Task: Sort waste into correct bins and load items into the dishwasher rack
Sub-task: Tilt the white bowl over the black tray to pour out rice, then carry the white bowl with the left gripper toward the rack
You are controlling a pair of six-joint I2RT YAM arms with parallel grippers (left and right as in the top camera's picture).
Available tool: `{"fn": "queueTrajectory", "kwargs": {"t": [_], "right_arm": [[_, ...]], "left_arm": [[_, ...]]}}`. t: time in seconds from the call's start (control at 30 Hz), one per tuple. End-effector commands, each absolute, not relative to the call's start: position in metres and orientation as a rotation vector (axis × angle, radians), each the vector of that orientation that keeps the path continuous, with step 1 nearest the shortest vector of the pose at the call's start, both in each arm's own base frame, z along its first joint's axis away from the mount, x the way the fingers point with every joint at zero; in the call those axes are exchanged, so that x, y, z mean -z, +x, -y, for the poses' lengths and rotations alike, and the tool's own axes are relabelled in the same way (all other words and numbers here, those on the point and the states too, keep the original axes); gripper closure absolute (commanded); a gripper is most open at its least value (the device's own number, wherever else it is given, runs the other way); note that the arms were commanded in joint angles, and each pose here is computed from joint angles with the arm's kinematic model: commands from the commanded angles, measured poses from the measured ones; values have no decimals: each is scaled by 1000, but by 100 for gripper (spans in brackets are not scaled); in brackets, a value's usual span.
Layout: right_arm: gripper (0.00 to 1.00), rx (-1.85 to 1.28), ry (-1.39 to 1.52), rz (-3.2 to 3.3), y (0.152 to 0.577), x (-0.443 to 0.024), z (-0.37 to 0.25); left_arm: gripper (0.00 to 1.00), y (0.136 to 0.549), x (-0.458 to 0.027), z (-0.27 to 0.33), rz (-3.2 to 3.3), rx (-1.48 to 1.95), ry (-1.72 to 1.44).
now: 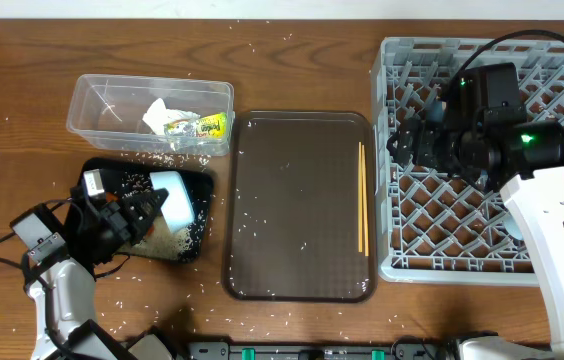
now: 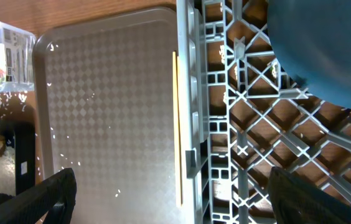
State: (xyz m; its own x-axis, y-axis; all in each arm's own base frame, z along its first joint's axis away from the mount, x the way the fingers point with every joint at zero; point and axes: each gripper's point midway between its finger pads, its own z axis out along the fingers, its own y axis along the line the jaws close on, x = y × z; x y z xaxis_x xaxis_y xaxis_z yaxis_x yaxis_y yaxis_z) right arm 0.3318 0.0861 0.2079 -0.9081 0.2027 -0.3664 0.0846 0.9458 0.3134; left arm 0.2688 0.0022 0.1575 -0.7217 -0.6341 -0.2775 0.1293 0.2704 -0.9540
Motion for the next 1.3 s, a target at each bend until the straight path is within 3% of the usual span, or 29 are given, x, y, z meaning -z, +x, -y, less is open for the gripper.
{"fn": "queueTrajectory", "kwargs": {"t": [0.0, 0.07, 0.17, 0.3, 0.7, 0.9, 1.07, 1.27], "right_arm": [[9, -404, 217, -2707, 332, -205, -86], [9, -403, 217, -2710, 332, -205, -86], [9, -403, 218, -2712, 331, -205, -86], [9, -404, 217, -2710, 332, -205, -86], [8, -402, 217, -2704, 333, -205, -86], [10, -315, 280, -2692, 337, -204, -66], [8, -282, 494, -2668, 337, -204, -22], [4, -279, 762, -2635, 325, -201, 37]], "left_arm": [[94, 267, -164, 3, -1867, 1558, -407], [94, 271, -141, -5, -1967, 1489, -602], [93, 269, -160, 4, -1892, 1547, -424], [94, 271, -146, 2, -1958, 1517, -545], [94, 274, -164, 66, -2100, 1541, -259], [94, 295, -221, 120, -2012, 1634, -13], [94, 313, -286, 155, -1793, 1659, 54], [94, 326, -286, 197, -1786, 1711, -18]]}}
